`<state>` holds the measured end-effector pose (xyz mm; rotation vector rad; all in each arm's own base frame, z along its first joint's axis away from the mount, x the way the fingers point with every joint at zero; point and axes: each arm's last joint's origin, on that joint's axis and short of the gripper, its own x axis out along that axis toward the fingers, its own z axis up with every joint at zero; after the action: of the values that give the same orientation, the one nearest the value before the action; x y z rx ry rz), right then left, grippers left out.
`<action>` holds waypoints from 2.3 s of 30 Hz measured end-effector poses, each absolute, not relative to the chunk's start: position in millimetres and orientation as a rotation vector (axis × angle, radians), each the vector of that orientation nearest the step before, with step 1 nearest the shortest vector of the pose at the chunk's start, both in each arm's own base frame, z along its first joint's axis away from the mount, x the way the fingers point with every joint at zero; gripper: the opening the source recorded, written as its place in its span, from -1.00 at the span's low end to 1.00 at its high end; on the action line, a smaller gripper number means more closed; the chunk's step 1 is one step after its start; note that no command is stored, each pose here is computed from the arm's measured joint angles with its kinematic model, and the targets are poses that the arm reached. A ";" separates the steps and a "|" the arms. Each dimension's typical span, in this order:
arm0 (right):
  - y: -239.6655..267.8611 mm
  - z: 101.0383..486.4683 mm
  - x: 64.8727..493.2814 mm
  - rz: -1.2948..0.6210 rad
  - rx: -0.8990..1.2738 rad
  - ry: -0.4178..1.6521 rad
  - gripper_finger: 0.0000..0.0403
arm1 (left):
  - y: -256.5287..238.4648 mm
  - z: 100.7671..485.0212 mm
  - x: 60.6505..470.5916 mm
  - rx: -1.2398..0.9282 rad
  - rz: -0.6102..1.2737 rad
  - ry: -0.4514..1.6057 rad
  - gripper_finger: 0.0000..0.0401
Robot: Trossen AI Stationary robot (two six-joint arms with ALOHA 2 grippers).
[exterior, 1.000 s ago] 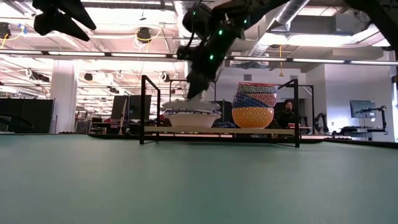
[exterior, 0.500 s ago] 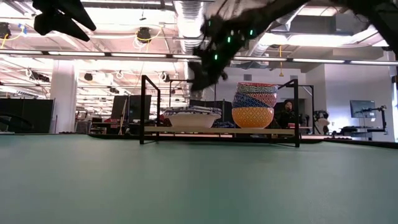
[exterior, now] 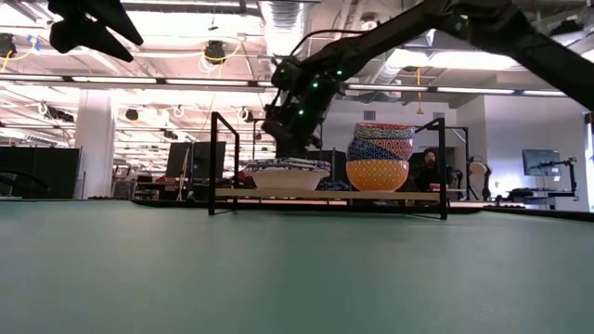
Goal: Place and stack bowls onto a shelf
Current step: Stack the white and blue paper bowl on top of the white and blue paper bowl on the shelf, then return to Home Position
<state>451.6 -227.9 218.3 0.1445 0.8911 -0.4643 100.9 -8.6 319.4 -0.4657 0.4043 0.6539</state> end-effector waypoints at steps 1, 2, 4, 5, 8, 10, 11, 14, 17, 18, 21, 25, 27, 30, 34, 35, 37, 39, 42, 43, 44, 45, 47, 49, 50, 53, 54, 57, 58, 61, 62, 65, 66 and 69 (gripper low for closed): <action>-227.2 214.9 453.8 -0.448 0.154 0.917 -0.69 | -8.6 319.4 100.9 -0.471 0.655 0.403 0.00; -226.2 213.0 457.4 -0.429 0.162 0.925 -0.69 | -8.7 319.4 100.9 -0.474 0.655 0.402 0.00; -224.4 205.5 458.8 -0.401 0.182 0.979 -0.69 | -8.7 319.4 100.9 -0.482 0.657 0.400 0.00; -223.6 201.1 459.7 -0.389 0.189 1.003 -0.69 | -8.7 319.4 100.9 -0.485 0.657 0.399 0.00; -220.0 203.2 461.7 -0.371 0.182 1.034 -0.69 | -8.7 319.4 100.9 -0.485 0.658 0.399 0.00; -216.8 205.8 462.8 -0.322 0.214 1.028 -0.69 | -8.6 319.4 100.9 -0.483 0.658 0.399 0.00; -214.9 206.9 463.6 -0.308 0.227 1.025 -0.69 | -8.6 319.4 100.9 -0.479 0.657 0.400 0.00; -208.0 213.7 465.1 -0.272 0.258 1.029 -0.69 | -8.6 319.5 100.9 -0.472 0.656 0.401 0.00; -198.6 232.3 467.9 -0.242 0.249 0.995 -0.69 | -8.6 319.4 100.9 -0.465 0.655 0.404 0.00; -195.7 240.5 469.0 -0.236 0.242 0.977 -0.69 | -8.6 319.4 100.9 -0.460 0.654 0.405 0.00; -185.7 264.1 469.3 -0.222 0.223 0.934 -0.69 | -8.6 319.5 100.9 -0.449 0.652 0.408 0.00; -175.4 299.7 464.7 -0.226 0.244 0.842 -0.69 | -8.4 319.6 100.8 -0.440 0.658 0.405 0.00; -169.1 321.4 457.0 -0.215 0.253 0.794 -0.69 | -8.3 319.7 100.6 -0.440 0.659 0.403 0.00; -155.4 354.0 443.4 -0.183 0.240 0.731 -0.69 | -8.3 319.9 100.7 -0.426 0.654 0.407 0.00; -130.4 389.9 426.1 -0.132 0.213 0.670 -0.69 | -8.2 320.9 101.3 -0.410 0.659 0.395 0.00; -123.9 395.4 422.5 -0.120 0.206 0.662 -0.69 | -8.1 321.2 101.6 -0.409 0.661 0.390 0.00; -110.1 401.3 415.4 -0.083 0.195 0.649 -0.69 | -8.1 322.2 102.3 -0.401 0.665 0.377 0.00; -96.6 399.1 411.5 -0.025 0.212 0.632 -0.69 | -8.5 323.5 104.2 -0.398 0.664 0.362 0.00; -74.8 381.3 410.4 0.068 0.270 0.587 -0.69 | -9.4 325.2 107.8 -0.391 0.656 0.347 0.00; -67.3 373.6 410.5 0.091 0.294 0.561 -0.69 | -10.0 326.1 109.7 -0.388 0.650 0.339 0.00; -59.8 367.0 410.0 0.116 0.322 0.530 -0.69 | -10.7 326.8 112.1 -0.381 0.645 0.334 0.00; -52.8 362.4 407.7 0.138 0.347 0.497 -0.69 | -11.4 327.4 114.9 -0.373 0.638 0.330 -0.01; -40.5 358.8 399.6 0.178 0.380 0.416 -0.69 | -13.2 328.5 121.0 -0.345 0.622 0.327 -0.06; -31.8 361.0 385.8 0.204 0.392 0.340 -0.71 | -16.0 330.2 128.4 -0.311 0.575 0.330 -0.14; -29.2 362.2 377.6 0.213 0.391 0.309 -0.72 | -17.5 331.4 132.4 -0.288 0.541 0.332 -0.19; -23.8 364.3 350.5 0.234 0.373 0.220 -0.76 | -20.6 337.4 145.9 -0.215 0.433 0.308 -0.38; -23.0 364.9 341.4 0.237 0.366 0.189 -0.78 | -21.0 339.9 149.8 -0.194 0.396 0.293 -0.45; -22.3 365.4 310.4 0.243 0.356 0.107 -0.85 | -19.9 348.3 160.7 -0.161 0.298 0.224 -0.67; -22.4 366.4 299.7 0.245 0.349 0.073 -0.88 | -18.8 350.5 163.6 -0.154 0.273 0.205 -0.74; -23.1 362.2 270.7 0.238 0.339 0.028 -0.91 | -14.6 354.4 172.4 -0.150 0.219 0.162 -0.94; -23.4 360.2 261.6 0.232 0.337 0.020 -0.91 | -13.1 354.1 174.9 -0.146 0.210 0.162 -0.97; -22.4 355.9 239.2 0.222 0.334 0.001 -0.89 | -9.8 352.7 183.9 -0.137 0.178 0.160 -0.97; -21.4 355.0 232.9 0.222 0.333 -0.001 -0.88 | -9.0 351.3 187.1 -0.138 0.167 0.166 -0.97; -17.2 355.4 215.1 0.232 0.328 -0.020 -0.88 | -8.0 348.7 197.5 -0.141 0.125 0.167 -0.99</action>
<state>215.1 -17.2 355.4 0.3278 -0.0204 0.2320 197.5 -8.0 348.7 -0.1411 0.1666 0.1250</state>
